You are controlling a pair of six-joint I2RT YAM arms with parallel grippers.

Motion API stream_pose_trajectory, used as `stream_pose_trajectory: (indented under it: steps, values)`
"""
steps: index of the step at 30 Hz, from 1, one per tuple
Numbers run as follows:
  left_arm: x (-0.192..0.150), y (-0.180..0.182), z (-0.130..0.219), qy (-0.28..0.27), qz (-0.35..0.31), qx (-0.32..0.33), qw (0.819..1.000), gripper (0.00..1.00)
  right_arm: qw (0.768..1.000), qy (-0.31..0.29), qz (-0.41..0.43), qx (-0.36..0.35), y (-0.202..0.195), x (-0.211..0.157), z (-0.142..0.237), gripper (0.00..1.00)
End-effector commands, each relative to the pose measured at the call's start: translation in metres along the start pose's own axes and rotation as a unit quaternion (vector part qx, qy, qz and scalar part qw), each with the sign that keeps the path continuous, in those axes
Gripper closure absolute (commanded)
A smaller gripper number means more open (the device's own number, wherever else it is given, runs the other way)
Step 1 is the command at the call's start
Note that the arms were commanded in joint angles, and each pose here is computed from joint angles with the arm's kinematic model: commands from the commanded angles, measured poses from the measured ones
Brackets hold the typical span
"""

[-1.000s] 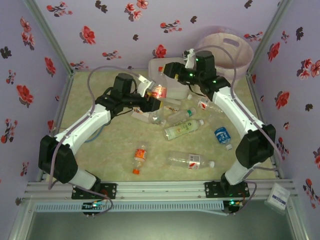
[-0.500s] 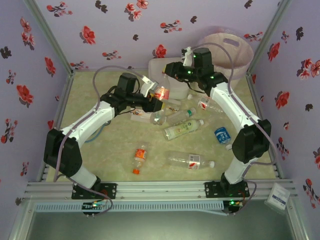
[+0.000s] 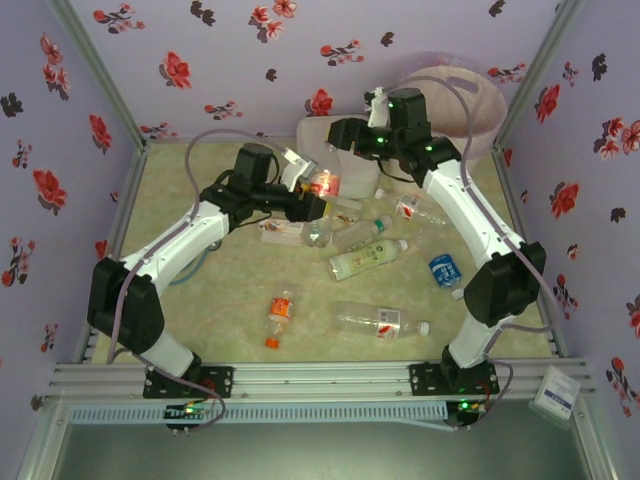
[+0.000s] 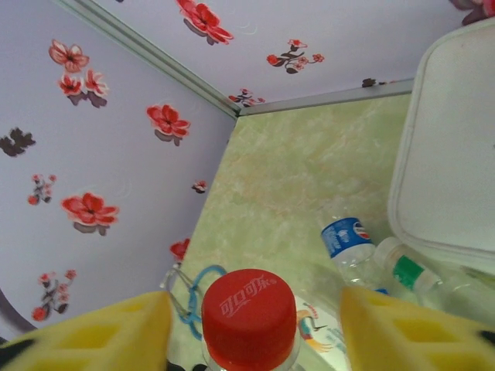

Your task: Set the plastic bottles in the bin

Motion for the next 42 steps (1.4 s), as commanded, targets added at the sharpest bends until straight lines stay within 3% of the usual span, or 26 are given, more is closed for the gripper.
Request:
stream_pose_trajectory:
  steps: [1, 8, 16, 17, 21, 23, 28, 32, 36, 42]
  values:
    - [0.009, -0.003, 0.003, -0.013, -0.012, -0.003, 1.000, 0.75, 1.000, 0.010, -0.004, -0.018, -0.007, 0.002, -0.005, 0.35]
    - [0.008, -0.005, 0.000, -0.003, -0.020, -0.006, 1.000, 0.75, 0.999, 0.034, -0.028, -0.005, -0.009, -0.004, -0.025, 0.40]
    - [0.009, -0.004, 0.001, -0.009, -0.014, 0.002, 1.000, 0.69, 0.999, 0.015, -0.007, -0.036, -0.007, 0.011, -0.007, 0.77]
    - [0.010, -0.004, 0.000, -0.011, -0.011, 0.003, 1.000, 0.62, 0.999, 0.013, 0.000, -0.043, -0.006, 0.015, -0.002, 0.79]
    - [0.009, -0.005, 0.003, -0.019, 0.001, 0.008, 1.000, 0.12, 0.996, -0.020, 0.038, -0.073, 0.000, 0.038, 0.029, 0.86]
    - [0.009, -0.005, 0.006, -0.028, 0.008, 0.015, 0.999, 0.06, 0.992, -0.053, 0.061, -0.101, 0.002, 0.056, 0.054, 0.88]
    - [0.007, -0.003, 0.011, -0.053, 0.035, 0.033, 0.997, 0.00, 0.954, -0.149, 0.115, -0.235, -0.003, 0.103, 0.130, 0.95]
    - [0.006, 0.000, 0.010, -0.054, 0.055, 0.041, 0.996, 0.00, 0.887, -0.262, 0.160, -0.345, -0.011, 0.140, 0.180, 1.00]
    - [0.006, -0.002, 0.011, -0.063, 0.065, 0.037, 0.995, 0.00, 0.857, -0.347, 0.149, -0.350, -0.015, 0.169, 0.216, 1.00]
    - [0.004, -0.001, 0.011, -0.068, 0.073, 0.038, 0.994, 0.01, 0.826, -0.414, 0.133, -0.359, -0.031, 0.194, 0.239, 1.00]
Point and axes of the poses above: each hand's point on the last joint's axis, 136 mm out from that joint toward the fingers, its own z axis back along the fingers, its own y axis along the line the jaws close on, x = y × z, the point moved 8 cm from there along z, back along the fingers, and after that the axes turned 10 degrees about z, right-handed, at the moved point
